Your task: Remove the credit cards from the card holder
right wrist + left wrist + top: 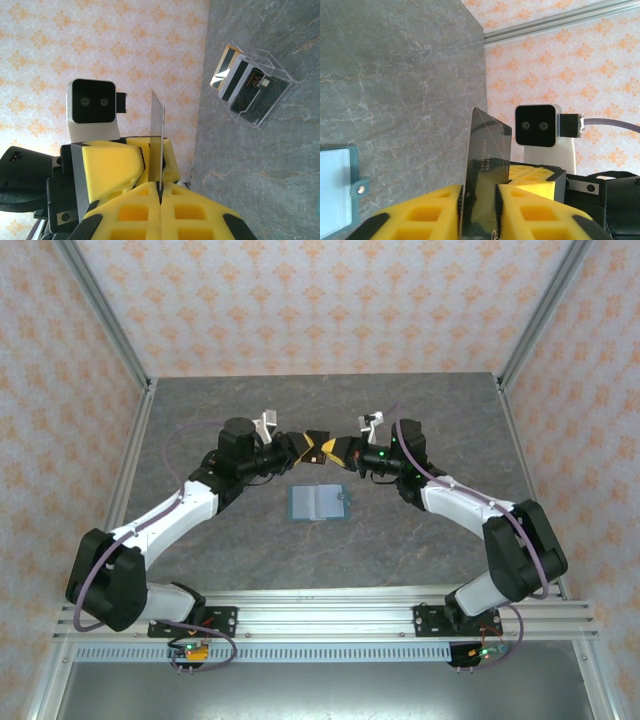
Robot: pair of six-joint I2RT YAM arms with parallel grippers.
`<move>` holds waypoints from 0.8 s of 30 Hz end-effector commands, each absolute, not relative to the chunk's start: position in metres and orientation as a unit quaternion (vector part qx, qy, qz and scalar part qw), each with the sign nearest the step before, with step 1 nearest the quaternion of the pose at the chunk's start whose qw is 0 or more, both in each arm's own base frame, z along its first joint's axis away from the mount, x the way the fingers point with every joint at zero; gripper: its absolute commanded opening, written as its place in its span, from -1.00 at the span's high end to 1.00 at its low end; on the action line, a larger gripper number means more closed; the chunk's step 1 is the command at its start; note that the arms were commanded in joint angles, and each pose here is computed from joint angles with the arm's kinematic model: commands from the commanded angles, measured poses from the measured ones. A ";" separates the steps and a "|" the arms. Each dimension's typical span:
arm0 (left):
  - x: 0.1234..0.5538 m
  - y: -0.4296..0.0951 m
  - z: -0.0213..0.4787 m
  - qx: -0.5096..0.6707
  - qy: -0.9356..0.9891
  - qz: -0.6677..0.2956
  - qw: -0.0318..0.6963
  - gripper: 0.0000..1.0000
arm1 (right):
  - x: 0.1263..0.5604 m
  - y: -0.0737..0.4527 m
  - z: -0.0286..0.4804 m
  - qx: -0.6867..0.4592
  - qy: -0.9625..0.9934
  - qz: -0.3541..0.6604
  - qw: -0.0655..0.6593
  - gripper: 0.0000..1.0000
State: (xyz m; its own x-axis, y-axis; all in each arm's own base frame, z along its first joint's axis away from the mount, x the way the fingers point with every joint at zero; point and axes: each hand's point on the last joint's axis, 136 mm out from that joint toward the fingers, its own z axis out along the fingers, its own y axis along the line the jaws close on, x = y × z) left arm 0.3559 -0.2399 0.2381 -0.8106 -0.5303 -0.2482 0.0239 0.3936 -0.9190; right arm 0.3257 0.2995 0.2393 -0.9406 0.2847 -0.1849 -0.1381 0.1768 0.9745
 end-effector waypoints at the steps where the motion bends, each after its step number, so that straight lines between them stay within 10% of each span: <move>1: 0.356 -0.248 0.254 -0.131 0.781 -0.548 0.269 0.62 | 0.325 0.303 0.245 0.032 0.741 0.650 0.167 1.00; 8: 0.352 -0.246 0.245 -0.108 0.807 -0.518 0.263 1.00 | 0.327 0.298 0.220 0.038 0.774 0.609 0.171 0.77; 16: 0.340 -0.201 0.214 -0.073 0.887 -0.344 0.300 1.00 | 0.327 0.274 0.184 0.034 0.829 0.514 0.217 -0.44; 24: 0.330 -0.148 0.196 0.010 0.928 -0.156 0.337 1.00 | 0.331 0.247 0.153 0.036 0.867 0.421 0.262 -0.84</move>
State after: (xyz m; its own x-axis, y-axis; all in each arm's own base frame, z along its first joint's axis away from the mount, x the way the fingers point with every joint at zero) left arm 0.3339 -0.1745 0.1949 -0.7936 -0.2477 -0.5558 0.0792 0.8636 -0.4979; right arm 0.3296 0.2608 0.1694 -0.8830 0.2976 -0.3630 -0.1499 0.5541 0.8188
